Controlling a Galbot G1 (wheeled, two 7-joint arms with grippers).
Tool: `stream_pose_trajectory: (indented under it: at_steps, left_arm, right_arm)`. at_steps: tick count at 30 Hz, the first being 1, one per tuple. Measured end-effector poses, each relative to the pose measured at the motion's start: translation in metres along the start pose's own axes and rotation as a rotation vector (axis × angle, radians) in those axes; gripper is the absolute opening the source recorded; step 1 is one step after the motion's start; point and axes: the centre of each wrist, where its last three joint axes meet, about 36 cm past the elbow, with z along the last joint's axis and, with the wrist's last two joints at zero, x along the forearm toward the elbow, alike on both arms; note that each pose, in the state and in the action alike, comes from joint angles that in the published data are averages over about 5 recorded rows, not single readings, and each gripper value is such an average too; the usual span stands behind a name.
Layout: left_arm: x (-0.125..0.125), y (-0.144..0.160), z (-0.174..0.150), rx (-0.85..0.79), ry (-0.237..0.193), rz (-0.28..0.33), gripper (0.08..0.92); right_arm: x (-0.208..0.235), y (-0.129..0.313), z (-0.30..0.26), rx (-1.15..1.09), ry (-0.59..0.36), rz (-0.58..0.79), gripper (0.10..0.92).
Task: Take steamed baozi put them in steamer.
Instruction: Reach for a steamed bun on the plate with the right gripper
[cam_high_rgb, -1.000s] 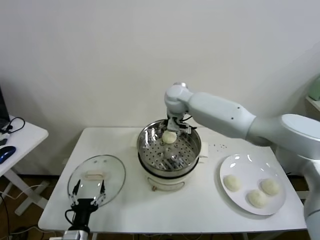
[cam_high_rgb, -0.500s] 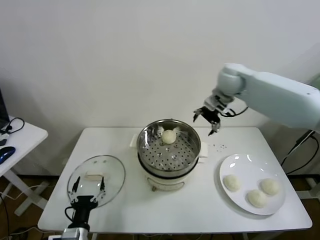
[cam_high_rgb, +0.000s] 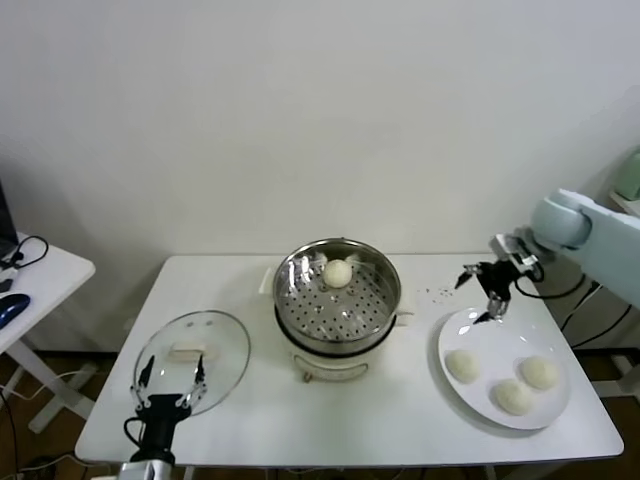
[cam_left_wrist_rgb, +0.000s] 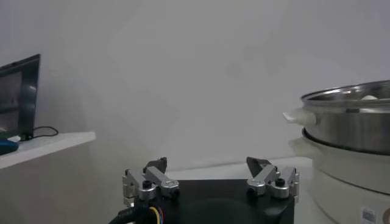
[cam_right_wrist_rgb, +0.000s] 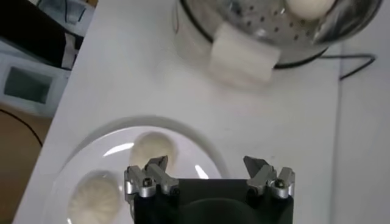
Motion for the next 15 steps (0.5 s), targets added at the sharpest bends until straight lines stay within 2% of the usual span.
stream_pose_trajectory:
  at_steps: [15]
  left_arm:
    - [0.008, 0.003, 0.009, -0.003, 0.019, -0.011, 0.823]
  right_arm:
    - [-0.071, 0.034, 0.026, -0.081, 0.001, -0.063, 0.823]
